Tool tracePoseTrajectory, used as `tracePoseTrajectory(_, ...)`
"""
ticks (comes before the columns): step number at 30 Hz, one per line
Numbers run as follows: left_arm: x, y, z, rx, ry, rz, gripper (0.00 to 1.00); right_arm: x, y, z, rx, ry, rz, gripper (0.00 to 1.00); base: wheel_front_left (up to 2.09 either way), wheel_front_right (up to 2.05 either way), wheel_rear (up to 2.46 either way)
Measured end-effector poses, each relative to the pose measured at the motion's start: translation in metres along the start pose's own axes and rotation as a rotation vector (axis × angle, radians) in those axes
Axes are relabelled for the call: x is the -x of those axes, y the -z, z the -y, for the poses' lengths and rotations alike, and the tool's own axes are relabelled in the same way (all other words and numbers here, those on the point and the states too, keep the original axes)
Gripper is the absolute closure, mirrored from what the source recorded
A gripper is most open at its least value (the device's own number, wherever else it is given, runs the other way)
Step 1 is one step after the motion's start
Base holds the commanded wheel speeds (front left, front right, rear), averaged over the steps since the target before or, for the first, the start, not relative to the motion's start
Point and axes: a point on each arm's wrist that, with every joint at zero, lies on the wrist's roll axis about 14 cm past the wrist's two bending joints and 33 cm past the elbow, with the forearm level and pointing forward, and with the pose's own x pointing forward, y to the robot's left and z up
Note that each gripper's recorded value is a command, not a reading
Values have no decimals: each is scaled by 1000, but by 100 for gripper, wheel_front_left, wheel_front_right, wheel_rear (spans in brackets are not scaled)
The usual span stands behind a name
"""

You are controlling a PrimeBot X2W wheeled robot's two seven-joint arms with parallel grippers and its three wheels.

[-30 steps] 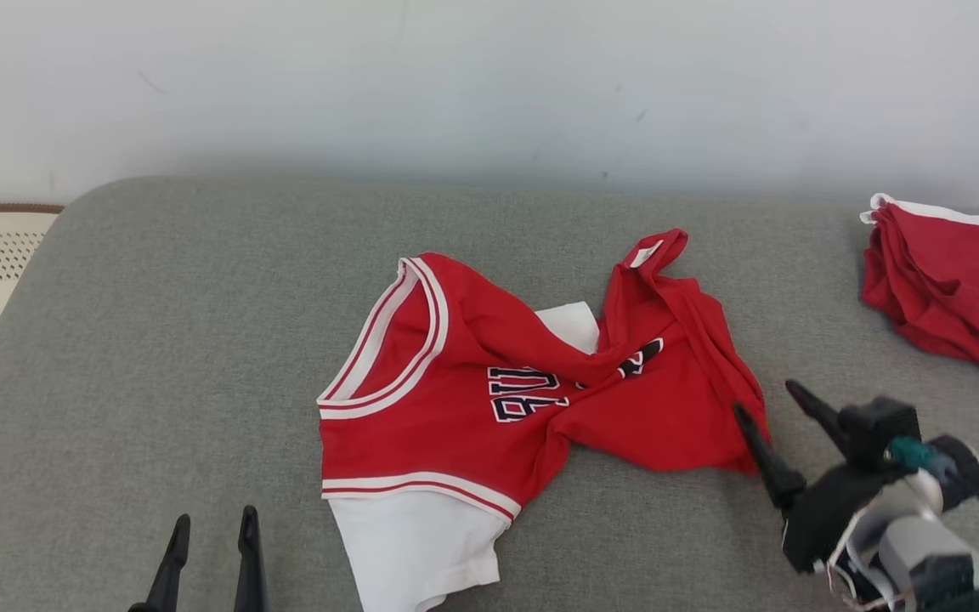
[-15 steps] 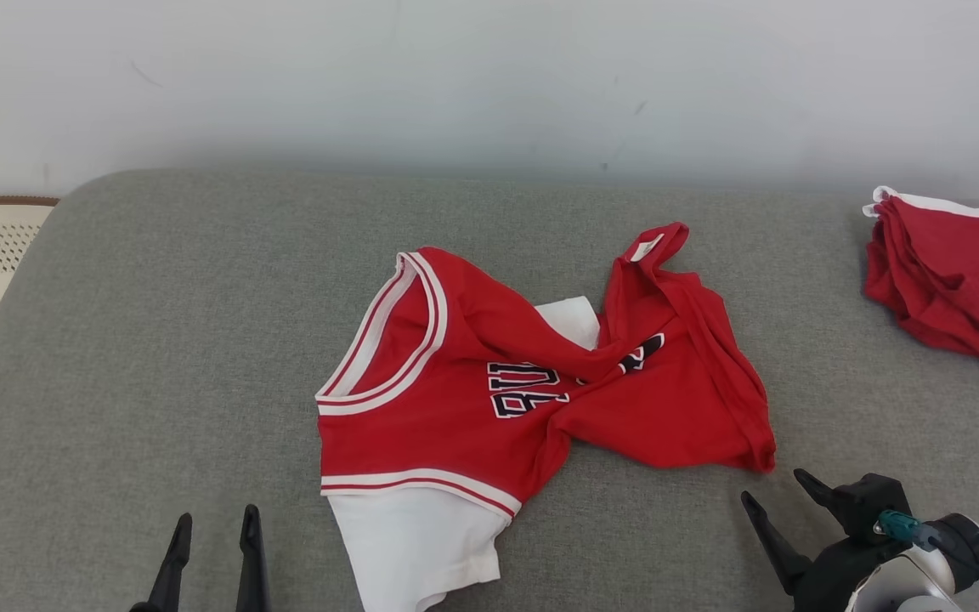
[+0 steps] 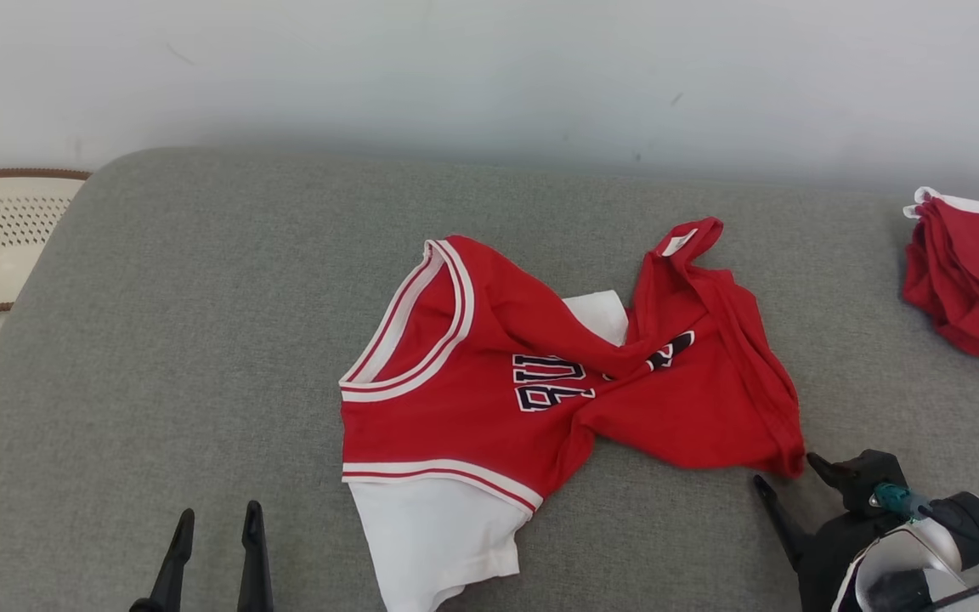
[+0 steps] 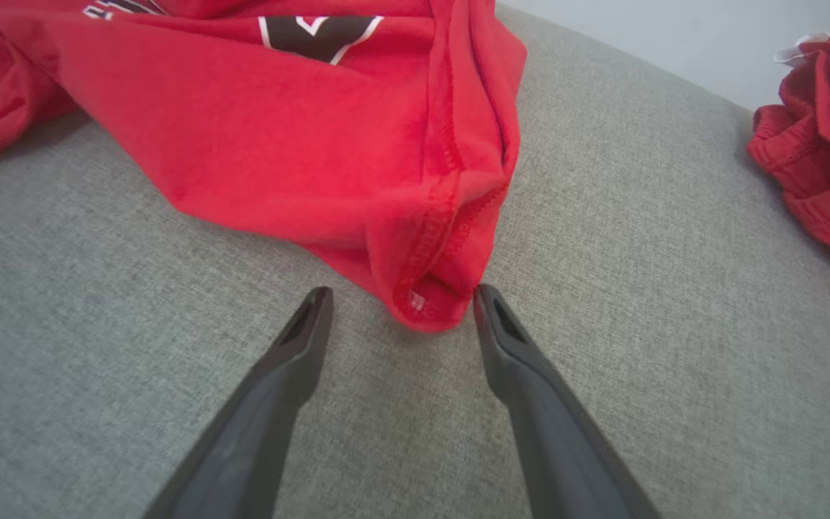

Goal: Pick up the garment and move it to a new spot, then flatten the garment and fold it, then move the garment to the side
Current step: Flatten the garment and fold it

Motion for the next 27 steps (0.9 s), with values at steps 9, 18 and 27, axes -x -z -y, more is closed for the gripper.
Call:
tracePoseTrajectory(9,-2,3,-10,-11,-30,-9,0,-21,8,0,25,-26,-55,100,0,0,0)
tracePoseTrajectory(18,-3,-1,-5,-7,-15,3,0,-10,-3,-2,-94,-13,-5,100,0,0,0)
tracePoseTrajectory(27,-6,2,9,3,25,-1,0,23,-18,5,-206,-32,-6,100,0,0,0)
